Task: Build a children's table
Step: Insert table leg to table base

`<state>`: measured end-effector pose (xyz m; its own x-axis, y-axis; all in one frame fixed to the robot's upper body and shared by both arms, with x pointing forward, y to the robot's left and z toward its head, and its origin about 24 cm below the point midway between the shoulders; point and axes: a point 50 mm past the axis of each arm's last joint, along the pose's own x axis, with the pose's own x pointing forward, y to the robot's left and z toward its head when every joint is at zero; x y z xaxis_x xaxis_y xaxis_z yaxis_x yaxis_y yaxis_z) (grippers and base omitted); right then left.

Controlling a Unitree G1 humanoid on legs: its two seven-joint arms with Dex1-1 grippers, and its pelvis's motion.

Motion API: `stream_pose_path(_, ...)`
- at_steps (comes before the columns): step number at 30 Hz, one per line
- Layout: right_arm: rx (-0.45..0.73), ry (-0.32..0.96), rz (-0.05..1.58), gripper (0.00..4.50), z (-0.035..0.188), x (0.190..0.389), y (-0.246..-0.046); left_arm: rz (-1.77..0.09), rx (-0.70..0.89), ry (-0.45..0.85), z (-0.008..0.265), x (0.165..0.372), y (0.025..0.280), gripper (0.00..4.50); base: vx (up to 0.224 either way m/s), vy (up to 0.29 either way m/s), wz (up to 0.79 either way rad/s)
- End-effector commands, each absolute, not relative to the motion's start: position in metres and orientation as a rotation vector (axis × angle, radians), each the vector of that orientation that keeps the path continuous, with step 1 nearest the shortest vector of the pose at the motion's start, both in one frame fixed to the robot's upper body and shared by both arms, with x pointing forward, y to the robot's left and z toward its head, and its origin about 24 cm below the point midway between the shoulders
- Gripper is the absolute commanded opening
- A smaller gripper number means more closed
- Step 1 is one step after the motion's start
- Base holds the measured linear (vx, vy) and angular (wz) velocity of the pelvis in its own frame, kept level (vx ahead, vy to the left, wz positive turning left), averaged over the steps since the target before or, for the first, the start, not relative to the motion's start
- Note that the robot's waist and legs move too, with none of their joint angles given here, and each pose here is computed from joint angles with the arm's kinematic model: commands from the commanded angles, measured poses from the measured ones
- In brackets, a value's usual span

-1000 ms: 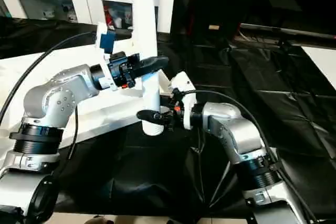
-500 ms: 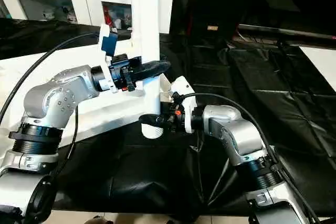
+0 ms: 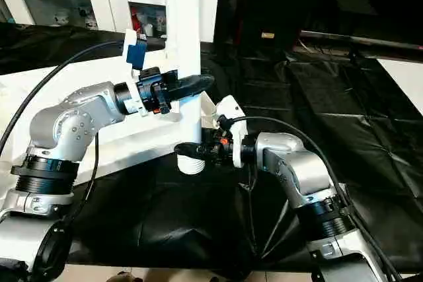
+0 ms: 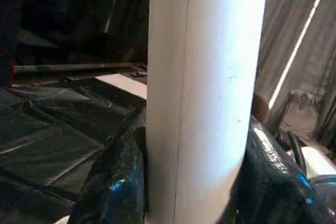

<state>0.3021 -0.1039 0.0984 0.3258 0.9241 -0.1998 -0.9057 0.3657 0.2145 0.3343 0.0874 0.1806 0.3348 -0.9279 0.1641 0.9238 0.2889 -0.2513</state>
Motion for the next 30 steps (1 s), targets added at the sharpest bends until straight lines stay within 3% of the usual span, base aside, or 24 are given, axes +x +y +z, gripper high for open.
stream_pose_path(1, 0.094, 0.266, 1.169, 1.88, 0.102, 0.304, -0.110, -1.232, -0.343, -0.016, 0.185, 0.334, 0.087, 2.57, 0.000, 0.000, 0.00)
stream_pose_path(6, 0.114, 0.233, 1.149, 1.88, 0.105, 0.306, -0.110, -1.118, -0.394, -0.127, 0.189, 0.344, 0.090, 2.89, 0.000, 0.000, 0.00)
stream_pose_path(9, 0.128, 0.187, 1.048, 1.88, 0.106, 0.314, -0.115, -1.009, -0.606, -0.323, 0.210, 0.352, 0.105, 2.90, 0.000, 0.000, 0.00)
stream_pose_path(14, 0.127, 0.174, 0.905, 1.88, 0.103, 0.325, -0.125, -1.002, -0.679, -0.374, 0.216, 0.352, 0.117, 2.90, 0.000, 0.000, 0.00)
stream_pose_path(19, 0.149, 0.160, 0.749, 1.87, 0.100, 0.335, -0.140, -1.017, -0.496, -0.278, 0.197, 0.351, 0.119, 2.90, 0.000, 0.000, 0.00)
stream_pose_path(20, 0.158, 0.148, 0.718, 1.87, 0.100, 0.336, -0.144, -1.041, -0.359, -0.199, 0.182, 0.348, 0.115, 2.90, 0.000, 0.000, 0.00)
stream_pose_path(21, 0.166, 0.136, 0.718, 1.87, 0.100, 0.336, -0.146, -1.038, -0.187, -0.080, 0.161, 0.349, 0.111, 2.90, 0.000, 0.000, 0.00)
stream_pose_path(26, 0.158, 0.131, 0.736, 1.87, 0.098, 0.334, -0.144, -0.905, 0.085, 0.089, 0.130, 0.360, 0.108, 2.90, 0.000, 0.000, 0.00)
stream_pose_path(30, 0.138, 0.131, 0.729, 1.87, 0.096, 0.334, -0.143, -0.950, 0.214, 0.201, 0.108, 0.354, 0.105, 2.90, 0.000, 0.000, 0.00)
